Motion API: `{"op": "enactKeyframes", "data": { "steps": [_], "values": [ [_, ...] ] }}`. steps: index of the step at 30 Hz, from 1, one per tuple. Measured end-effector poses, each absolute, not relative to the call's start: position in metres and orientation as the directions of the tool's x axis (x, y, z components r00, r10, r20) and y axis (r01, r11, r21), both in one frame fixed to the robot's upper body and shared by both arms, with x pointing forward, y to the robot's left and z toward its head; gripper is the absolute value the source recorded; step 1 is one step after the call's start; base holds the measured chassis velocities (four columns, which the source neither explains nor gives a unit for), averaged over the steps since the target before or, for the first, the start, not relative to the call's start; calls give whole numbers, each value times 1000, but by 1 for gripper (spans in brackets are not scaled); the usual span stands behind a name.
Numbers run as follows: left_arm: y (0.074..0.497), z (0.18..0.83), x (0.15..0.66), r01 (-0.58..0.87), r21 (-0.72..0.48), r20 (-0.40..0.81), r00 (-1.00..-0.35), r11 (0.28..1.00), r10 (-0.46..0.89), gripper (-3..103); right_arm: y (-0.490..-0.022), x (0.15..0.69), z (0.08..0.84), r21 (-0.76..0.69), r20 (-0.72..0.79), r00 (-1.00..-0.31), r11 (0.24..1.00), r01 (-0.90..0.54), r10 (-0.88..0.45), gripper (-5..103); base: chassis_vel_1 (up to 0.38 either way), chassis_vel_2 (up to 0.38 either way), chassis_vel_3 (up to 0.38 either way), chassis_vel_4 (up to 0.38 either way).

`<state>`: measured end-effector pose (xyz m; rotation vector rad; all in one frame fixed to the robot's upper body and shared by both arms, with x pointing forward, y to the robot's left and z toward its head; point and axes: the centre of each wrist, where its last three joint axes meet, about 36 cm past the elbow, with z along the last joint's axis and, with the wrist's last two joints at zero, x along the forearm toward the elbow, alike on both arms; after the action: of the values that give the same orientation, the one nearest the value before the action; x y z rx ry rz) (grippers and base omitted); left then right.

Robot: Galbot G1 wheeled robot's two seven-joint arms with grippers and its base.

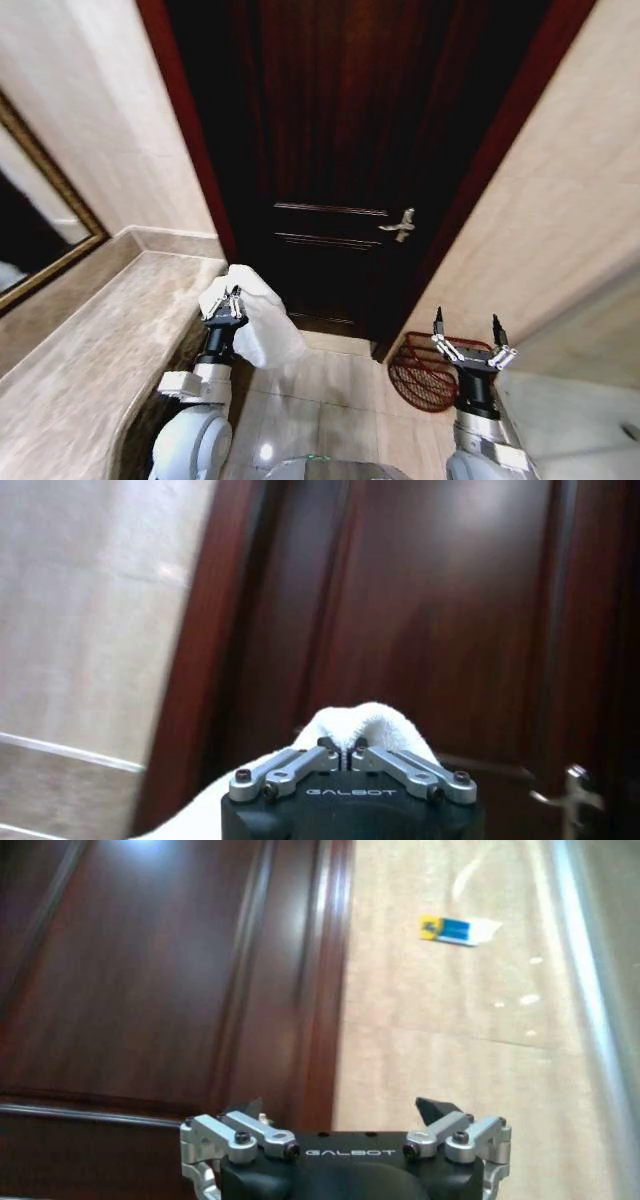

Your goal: Discard the used towel into the hamper.

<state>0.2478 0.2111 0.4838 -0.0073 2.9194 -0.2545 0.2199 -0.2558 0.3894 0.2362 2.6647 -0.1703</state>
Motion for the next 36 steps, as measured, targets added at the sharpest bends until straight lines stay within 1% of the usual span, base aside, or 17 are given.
{"op": "enactKeyframes", "data": {
  "steps": [3, 6, 29, 36],
  "values": [
    [211, 465, 251, -9, -159, -151, -988, 987, -34, 1, -256, 219, 388, -80, -452, -882, 978, 194, 138, 100, -129, -128, -124, -134],
    [209, 461, 249, -7, -169, -141, -989, 986, -31, 1, -257, 219, 388, -77, -450, -882, 977, 196, 142, 100, -123, -129, -115, -127],
    [208, 458, 252, 25, -162, -155, -988, 987, 0, 1, -257, 218, 384, -67, -452, -880, 978, 195, 144, 100, -122, -126, -122, -127],
    [209, 453, 254, 39, -169, -202, -979, 985, 4, 1, -257, 217, 383, -64, -455, -879, 979, 192, 143, 100, -112, -124, -128, -113]
  ]
}}
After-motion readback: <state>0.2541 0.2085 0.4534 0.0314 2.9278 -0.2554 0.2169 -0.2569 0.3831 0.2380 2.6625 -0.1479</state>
